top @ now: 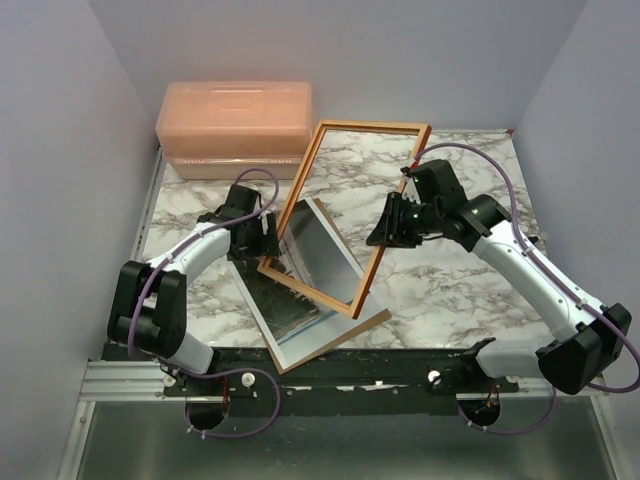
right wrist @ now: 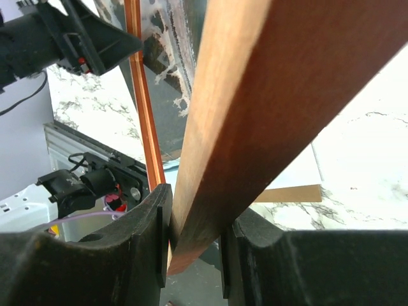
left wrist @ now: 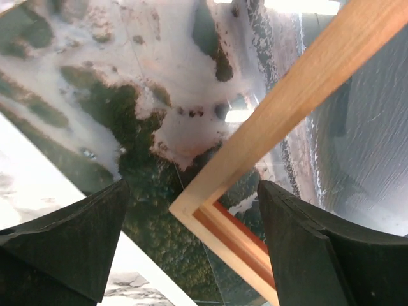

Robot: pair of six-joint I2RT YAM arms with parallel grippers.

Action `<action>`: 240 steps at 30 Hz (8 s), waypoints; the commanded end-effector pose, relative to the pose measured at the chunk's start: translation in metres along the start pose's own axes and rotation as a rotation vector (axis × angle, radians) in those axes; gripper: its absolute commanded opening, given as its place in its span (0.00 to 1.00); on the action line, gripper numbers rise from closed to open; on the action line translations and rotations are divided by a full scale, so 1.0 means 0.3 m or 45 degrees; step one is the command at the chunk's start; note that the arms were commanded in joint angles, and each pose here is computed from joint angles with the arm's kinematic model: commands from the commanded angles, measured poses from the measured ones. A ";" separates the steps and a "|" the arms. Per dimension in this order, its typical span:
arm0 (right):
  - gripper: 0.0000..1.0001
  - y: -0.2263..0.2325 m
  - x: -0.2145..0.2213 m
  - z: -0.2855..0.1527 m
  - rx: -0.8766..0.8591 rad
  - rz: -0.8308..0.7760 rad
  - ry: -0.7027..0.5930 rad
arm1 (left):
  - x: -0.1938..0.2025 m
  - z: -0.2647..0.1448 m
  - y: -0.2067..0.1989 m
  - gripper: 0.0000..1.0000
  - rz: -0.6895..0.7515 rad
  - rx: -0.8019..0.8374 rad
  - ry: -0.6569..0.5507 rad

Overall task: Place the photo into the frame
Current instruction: Turn over the photo frame at the center of the board, then move the photo frame to the center of the board.

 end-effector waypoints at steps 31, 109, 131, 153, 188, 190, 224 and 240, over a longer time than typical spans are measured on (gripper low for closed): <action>0.66 0.033 -0.085 -0.120 -0.095 0.208 -0.460 | 0.205 -0.044 -0.132 0.00 -0.179 0.318 0.061; 0.00 -0.131 -0.435 -0.252 0.274 -0.073 -0.461 | 0.245 -0.193 -0.315 0.90 0.178 0.588 0.094; 0.00 -0.413 -0.400 -0.155 0.460 0.046 -0.258 | 0.190 0.061 -0.546 0.63 0.122 0.572 0.240; 0.27 -0.449 -0.370 -0.129 0.484 0.094 -0.228 | 0.187 0.169 -0.630 0.00 0.101 0.642 0.334; 1.00 -0.560 -0.314 -0.231 0.863 0.140 -0.355 | 0.234 0.227 -0.637 0.00 -0.017 0.581 0.383; 1.00 -0.547 -0.289 -0.185 0.764 0.145 -0.325 | 0.223 0.200 -0.652 0.02 -0.007 0.609 0.363; 0.48 -0.254 0.129 0.697 0.647 -0.147 0.251 | 0.168 -0.260 -0.186 0.84 -0.014 0.456 -0.255; 0.00 -0.182 0.041 0.581 0.664 -0.188 0.123 | 0.300 -0.061 -0.239 0.72 0.052 0.360 0.050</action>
Point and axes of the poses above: each gripper's point midway between its finger pads, its own z axis out along the fingers, its own y axis along the line the jaws close on, x = y × z, the point moved 4 cm from there along -z, back along the fingers, and after that the axes turned 7 degrees about -z, right-handed, at the moved point
